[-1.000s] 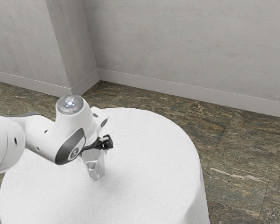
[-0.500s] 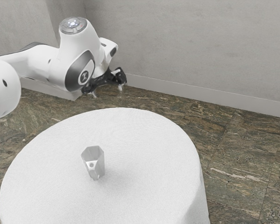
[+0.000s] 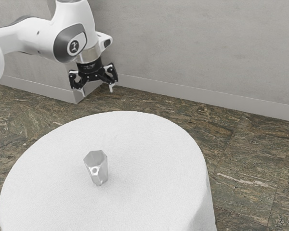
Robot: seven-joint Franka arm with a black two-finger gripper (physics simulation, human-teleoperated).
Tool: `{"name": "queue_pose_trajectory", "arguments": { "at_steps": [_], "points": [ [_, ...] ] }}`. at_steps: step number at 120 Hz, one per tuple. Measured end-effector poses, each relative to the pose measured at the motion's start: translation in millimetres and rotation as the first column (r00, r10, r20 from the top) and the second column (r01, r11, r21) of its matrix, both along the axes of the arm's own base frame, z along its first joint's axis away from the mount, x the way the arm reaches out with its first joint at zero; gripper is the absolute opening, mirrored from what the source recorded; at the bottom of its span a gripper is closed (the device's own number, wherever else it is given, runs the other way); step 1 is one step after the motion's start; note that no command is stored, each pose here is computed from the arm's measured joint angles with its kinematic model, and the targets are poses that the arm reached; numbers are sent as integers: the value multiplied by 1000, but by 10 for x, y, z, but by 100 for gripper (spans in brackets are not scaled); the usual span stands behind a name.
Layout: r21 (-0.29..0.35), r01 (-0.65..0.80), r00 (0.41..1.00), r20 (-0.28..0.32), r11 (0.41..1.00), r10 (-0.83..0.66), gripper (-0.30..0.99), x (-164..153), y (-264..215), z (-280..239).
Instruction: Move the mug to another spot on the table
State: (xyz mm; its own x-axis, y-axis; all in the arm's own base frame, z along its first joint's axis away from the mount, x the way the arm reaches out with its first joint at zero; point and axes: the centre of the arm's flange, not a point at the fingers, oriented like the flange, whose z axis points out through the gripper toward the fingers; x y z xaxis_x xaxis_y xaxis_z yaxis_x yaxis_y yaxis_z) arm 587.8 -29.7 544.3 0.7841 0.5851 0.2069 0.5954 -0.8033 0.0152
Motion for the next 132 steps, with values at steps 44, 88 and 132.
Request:
{"name": "queue_pose_trajectory", "arguments": {
  "at_steps": [44,88,132],
  "points": [
    [70,-4,994,111,998,-4,69,70,75,769],
    [108,-33,995,99,994,22,69,56,253,822],
    [110,-35,995,96,993,24,69,53,255,818]
  ]
}}
